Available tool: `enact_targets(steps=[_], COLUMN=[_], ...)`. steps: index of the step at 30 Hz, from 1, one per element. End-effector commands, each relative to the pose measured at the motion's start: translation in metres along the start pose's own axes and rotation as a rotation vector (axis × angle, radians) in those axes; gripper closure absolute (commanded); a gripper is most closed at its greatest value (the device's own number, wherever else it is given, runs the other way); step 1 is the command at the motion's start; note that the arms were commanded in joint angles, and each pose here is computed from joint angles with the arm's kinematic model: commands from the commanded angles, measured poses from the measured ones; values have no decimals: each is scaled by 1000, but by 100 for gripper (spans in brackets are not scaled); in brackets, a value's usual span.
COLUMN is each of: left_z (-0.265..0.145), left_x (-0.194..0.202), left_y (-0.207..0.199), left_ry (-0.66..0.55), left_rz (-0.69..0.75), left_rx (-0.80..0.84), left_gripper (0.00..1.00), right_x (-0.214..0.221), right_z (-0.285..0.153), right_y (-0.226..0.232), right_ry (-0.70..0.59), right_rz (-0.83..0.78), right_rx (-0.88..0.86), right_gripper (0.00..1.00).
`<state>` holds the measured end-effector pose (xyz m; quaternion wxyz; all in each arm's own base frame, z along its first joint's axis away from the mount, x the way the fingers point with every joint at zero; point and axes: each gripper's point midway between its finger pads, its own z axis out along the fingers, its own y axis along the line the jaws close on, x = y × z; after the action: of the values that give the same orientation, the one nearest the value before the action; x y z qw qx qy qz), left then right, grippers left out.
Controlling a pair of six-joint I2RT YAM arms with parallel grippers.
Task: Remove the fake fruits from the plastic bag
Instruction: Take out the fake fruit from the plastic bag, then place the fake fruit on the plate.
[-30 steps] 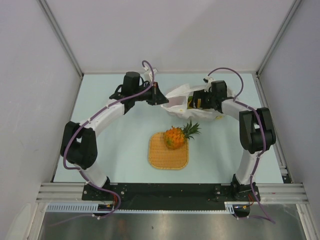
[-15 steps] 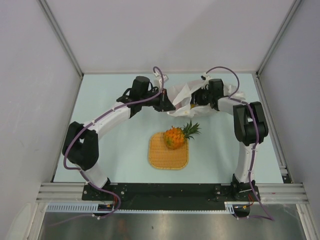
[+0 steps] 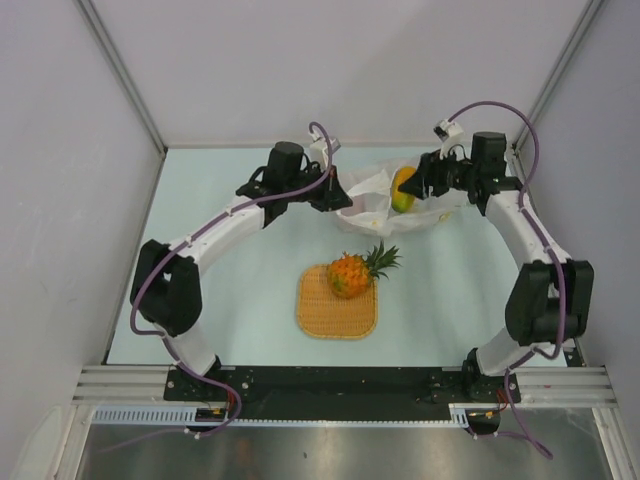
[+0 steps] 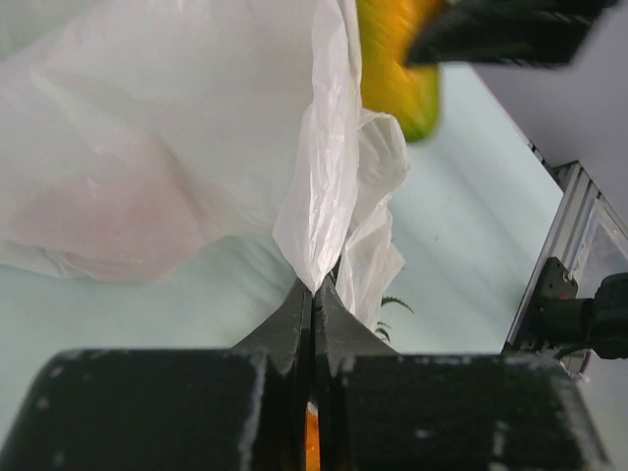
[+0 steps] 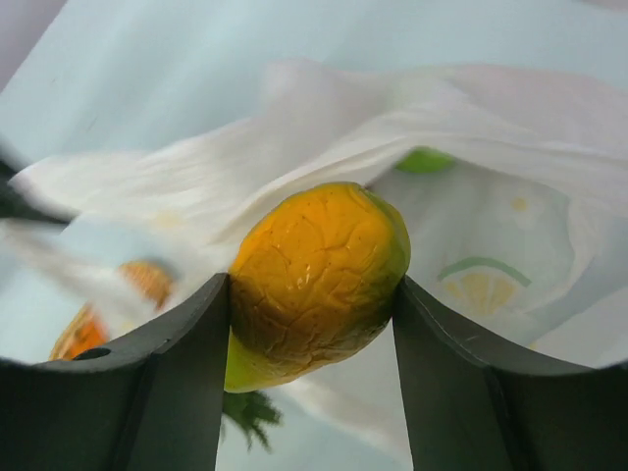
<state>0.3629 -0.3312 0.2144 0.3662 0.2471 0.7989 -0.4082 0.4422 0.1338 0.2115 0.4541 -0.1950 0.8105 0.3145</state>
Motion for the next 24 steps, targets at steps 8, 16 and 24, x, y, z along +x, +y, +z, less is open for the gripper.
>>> enact_targets(steps=[8,16,24], left_z=[-2,-18,-36], left_x=[-61,-82,-99], left_y=[9,19,9], left_ry=[-116,-158,-211], left_rz=[44,35,20], left_rx=[-33,-39,-19], left_gripper=[97,99,100], right_x=[26,57,81], right_z=[-70,-28,26], right_y=[161,233,296], right_ry=[142,220,275], right_rz=[-424,-497,-557], right_rx=[-355,-478,-488], right_gripper=[84,82,81])
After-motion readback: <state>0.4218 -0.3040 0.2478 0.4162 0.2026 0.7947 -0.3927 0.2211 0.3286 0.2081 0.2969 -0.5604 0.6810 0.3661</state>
